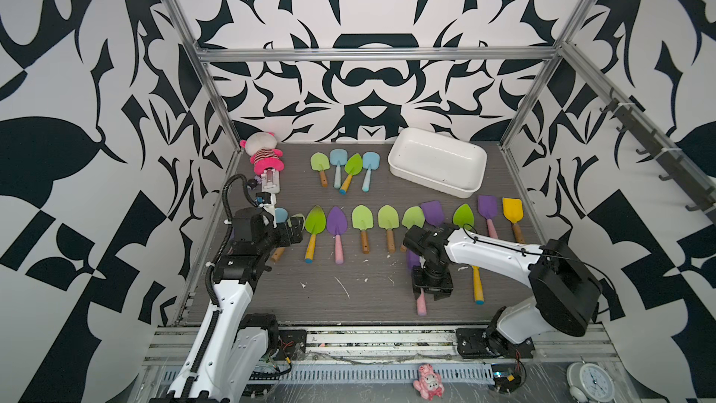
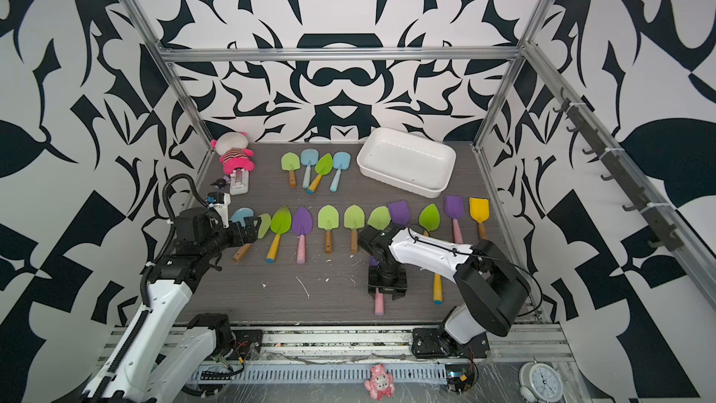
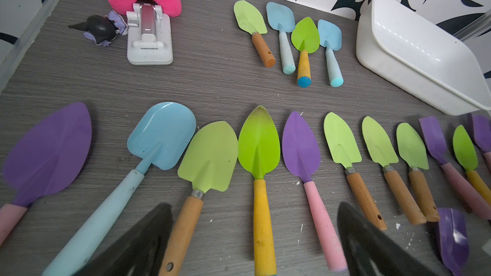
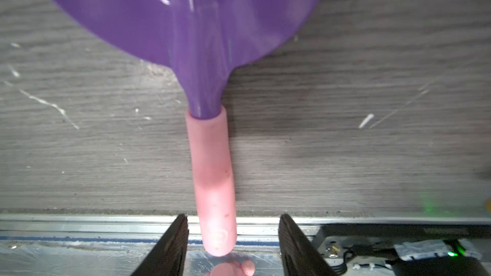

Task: Take the shovel out of the storage box
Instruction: Adjust the shovel at the center of the board, then reset both arms

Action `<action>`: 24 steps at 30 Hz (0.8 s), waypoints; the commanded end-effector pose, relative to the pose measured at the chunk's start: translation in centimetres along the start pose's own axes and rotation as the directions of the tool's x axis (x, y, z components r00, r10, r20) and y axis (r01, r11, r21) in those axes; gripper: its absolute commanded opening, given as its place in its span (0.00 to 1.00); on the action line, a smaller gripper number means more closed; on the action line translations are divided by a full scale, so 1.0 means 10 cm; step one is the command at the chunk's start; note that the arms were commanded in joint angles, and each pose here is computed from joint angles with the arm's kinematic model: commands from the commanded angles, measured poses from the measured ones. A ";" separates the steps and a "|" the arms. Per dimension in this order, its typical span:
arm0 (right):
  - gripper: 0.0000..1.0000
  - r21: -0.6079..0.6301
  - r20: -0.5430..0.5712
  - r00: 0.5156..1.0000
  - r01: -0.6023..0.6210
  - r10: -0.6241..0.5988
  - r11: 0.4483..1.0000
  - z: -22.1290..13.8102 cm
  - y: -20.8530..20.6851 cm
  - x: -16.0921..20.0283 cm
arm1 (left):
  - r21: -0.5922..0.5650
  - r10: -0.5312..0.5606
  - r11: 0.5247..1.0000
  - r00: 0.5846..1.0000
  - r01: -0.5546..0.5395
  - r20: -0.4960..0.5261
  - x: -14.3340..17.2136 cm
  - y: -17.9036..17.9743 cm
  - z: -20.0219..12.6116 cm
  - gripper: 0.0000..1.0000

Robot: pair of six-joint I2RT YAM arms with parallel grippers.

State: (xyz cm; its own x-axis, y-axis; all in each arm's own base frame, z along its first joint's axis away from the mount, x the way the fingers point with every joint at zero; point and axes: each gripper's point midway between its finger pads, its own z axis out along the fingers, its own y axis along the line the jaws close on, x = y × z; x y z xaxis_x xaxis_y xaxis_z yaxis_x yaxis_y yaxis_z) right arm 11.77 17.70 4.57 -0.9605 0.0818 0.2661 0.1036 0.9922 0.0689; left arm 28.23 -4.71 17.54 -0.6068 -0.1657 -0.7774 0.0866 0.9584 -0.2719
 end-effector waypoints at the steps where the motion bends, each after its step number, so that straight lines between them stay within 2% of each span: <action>1: 0.67 0.002 0.116 0.993 0.034 -0.033 0.999 -0.43 -0.06 -0.08 | 0.017 -0.027 1.000 1.000 0.026 0.016 -0.07 -0.05 -0.02 0.99; 3: 0.77 0.033 0.229 0.970 0.071 -0.077 0.997 -0.66 -0.18 -0.19 | 0.045 -0.031 0.999 0.999 0.031 0.015 -0.03 -0.08 0.03 0.99; 4: 0.83 0.061 0.317 0.941 0.100 -0.115 0.993 -0.80 -0.26 -0.30 | 0.040 -0.043 0.998 0.999 0.043 0.012 0.00 -0.06 0.07 0.99; 6: 0.93 0.111 0.504 0.847 0.133 -0.171 0.985 -1.07 -0.39 -0.58 | 0.012 -0.061 0.998 0.998 0.061 0.027 0.04 0.02 0.17 0.99; 7: 0.99 0.148 0.616 0.766 0.113 -0.181 0.982 -1.25 -0.49 -0.77 | -0.012 -0.060 0.998 0.997 0.061 0.053 0.04 0.08 0.22 0.99; 9: 1.00 0.182 0.772 0.595 0.131 -0.224 0.975 -1.49 -0.57 -1.06 | -0.045 -0.035 0.998 0.990 0.042 0.137 0.00 0.18 0.30 0.99; 10: 1.00 0.202 0.844 0.484 0.110 -0.231 0.973 -1.61 -0.63 -1.20 | -0.061 -0.012 0.998 0.982 0.024 0.187 -0.04 0.23 0.32 0.99; 12: 1.00 0.237 0.916 0.310 0.088 -0.252 0.968 -1.71 -0.74 -1.41 | -0.105 0.039 0.994 0.954 -0.007 0.299 -0.15 0.32 0.34 0.99; 13: 1.00 0.244 0.941 0.234 0.033 -0.245 0.969 -1.77 -0.88 -1.50 | -0.131 0.093 0.990 0.944 -0.054 0.315 -0.17 0.34 0.36 0.99; 15: 1.00 0.234 0.965 0.124 -0.025 -0.230 0.972 -1.77 -1.11 -1.64 | -0.193 0.157 0.977 0.927 -0.095 0.341 -0.23 0.43 0.43 0.99; 16: 1.00 0.214 0.976 0.053 -0.032 -0.212 0.976 -1.80 -1.19 -1.71 | -0.204 0.178 0.973 0.925 -0.113 0.336 -0.24 0.45 0.49 0.99; 17: 1.00 0.197 0.980 0.013 -0.055 -0.196 0.979 -1.82 -1.29 -1.77 | -0.201 0.182 0.972 0.927 -0.120 0.329 -0.23 0.47 0.58 0.99; 18: 1.00 0.180 0.984 0.006 -0.069 -0.180 0.981 -1.79 -1.37 -1.82 | -0.191 0.195 0.972 0.929 -0.139 0.314 -0.20 0.47 0.68 0.99; 20: 1.00 0.162 0.986 0.029 -0.026 -0.162 0.986 -1.66 -1.41 -2.02 | -0.177 0.212 0.971 0.923 -0.162 0.321 -0.17 0.47 0.85 0.99; 22: 1.00 0.157 0.987 0.021 -0.013 -0.157 0.987 -1.60 -1.38 -2.18 | -0.177 0.250 0.964 0.899 -0.198 0.358 -0.18 0.47 0.98 0.99; 23: 1.00 0.150 0.989 0.010 -0.002 -0.150 0.989 -1.57 -1.35 -2.27 | -0.180 0.245 0.964 0.913 -0.194 0.327 -0.13 0.53 1.09 0.99; 24: 1.00 0.179 0.983 0.024 0.057 -0.181 0.982 -1.49 -1.24 -2.35 | -0.166 0.241 0.966 0.923 -0.198 0.301 -0.08 0.53 1.17 0.99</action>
State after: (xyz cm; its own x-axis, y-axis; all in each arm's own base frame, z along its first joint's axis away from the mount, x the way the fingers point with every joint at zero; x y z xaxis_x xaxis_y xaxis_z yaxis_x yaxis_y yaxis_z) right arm 32.53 -0.37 6.30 -0.5471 -0.0478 -0.8357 0.1026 0.9870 -0.1237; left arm 35.84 -2.10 6.72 -0.4629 -0.0279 -0.8860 0.0417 0.9977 -0.0532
